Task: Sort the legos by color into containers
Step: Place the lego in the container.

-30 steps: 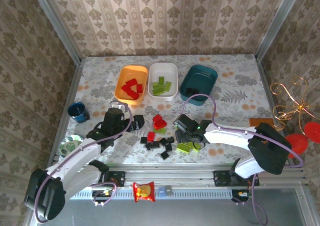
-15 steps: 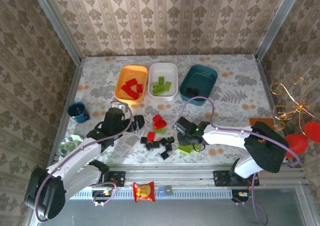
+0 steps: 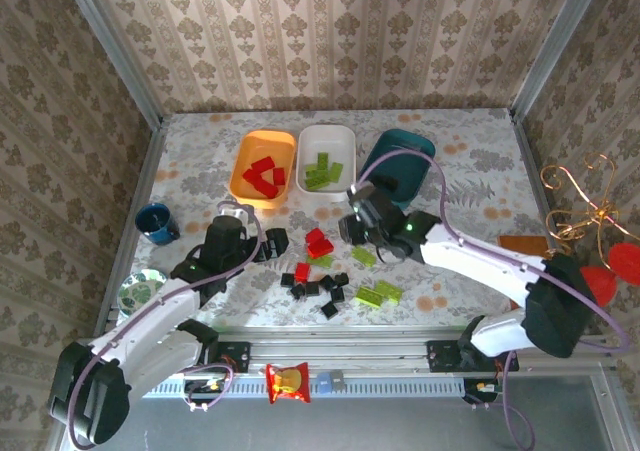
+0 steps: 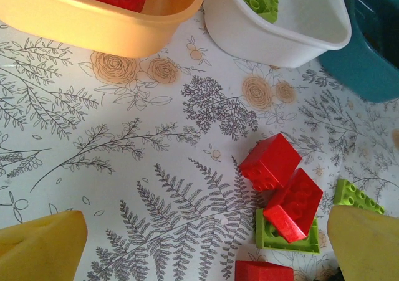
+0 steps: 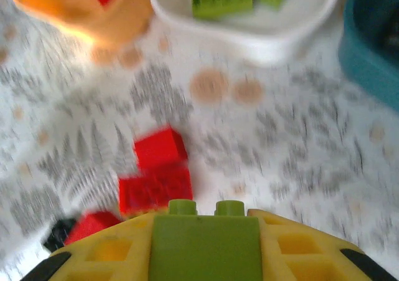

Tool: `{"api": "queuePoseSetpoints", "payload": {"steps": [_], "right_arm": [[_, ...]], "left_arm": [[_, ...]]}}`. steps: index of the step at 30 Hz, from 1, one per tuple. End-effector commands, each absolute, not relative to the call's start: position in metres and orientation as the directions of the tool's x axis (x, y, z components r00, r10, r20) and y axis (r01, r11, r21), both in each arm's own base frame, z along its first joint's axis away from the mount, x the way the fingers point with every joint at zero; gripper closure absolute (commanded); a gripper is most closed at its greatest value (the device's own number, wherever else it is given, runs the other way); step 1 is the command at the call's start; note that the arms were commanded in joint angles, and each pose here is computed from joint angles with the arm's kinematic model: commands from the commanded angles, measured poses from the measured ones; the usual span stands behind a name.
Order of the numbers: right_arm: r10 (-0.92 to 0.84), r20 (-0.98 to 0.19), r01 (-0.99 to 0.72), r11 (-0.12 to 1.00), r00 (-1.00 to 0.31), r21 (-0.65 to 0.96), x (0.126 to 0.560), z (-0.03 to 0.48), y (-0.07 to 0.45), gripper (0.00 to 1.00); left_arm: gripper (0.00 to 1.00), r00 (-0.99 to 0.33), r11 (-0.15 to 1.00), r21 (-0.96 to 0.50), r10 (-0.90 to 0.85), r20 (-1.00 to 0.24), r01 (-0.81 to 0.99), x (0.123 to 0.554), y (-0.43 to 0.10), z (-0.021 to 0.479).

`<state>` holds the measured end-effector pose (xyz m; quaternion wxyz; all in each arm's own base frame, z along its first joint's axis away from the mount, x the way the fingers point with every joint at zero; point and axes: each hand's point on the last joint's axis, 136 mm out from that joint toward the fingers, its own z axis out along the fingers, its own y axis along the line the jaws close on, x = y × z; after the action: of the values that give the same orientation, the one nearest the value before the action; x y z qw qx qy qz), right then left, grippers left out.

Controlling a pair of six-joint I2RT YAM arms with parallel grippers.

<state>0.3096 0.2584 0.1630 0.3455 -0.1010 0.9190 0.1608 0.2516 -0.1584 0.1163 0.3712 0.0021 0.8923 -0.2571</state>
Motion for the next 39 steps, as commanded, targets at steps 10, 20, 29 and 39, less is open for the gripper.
{"api": "queuePoseSetpoints", "payload": {"steps": [10, 20, 29, 39], "right_arm": [[-0.033, -0.633, -0.198, 0.961, -0.774, 0.192, 0.474, 0.123, 0.291, 0.65], [0.017, -0.623, -0.17, 0.956, -0.782, 0.238, 0.505, 0.133, 0.292, 0.27], [0.053, -0.668, -0.217, 0.924, -0.742, 0.314, 0.44, 0.167, 0.276, 0.25], [0.118, -0.66, -0.15, 0.93, -0.742, 0.336, 0.355, 0.152, 0.217, 0.25]], "left_arm": [[0.0, -0.757, 0.833, -0.526, -0.232, -0.61, 0.169, 0.237, -0.16, 0.109], [0.0, -0.785, 0.824, -0.528, -0.184, -0.591, 0.205, 0.231, -0.168, 0.102], [0.03, -0.798, 0.828, -0.442, 0.01, -0.602, 0.344, 0.239, -0.207, 0.101], [0.1, -0.79, 0.862, -0.261, 0.227, -0.57, 0.436, 0.273, -0.249, 0.075]]}}
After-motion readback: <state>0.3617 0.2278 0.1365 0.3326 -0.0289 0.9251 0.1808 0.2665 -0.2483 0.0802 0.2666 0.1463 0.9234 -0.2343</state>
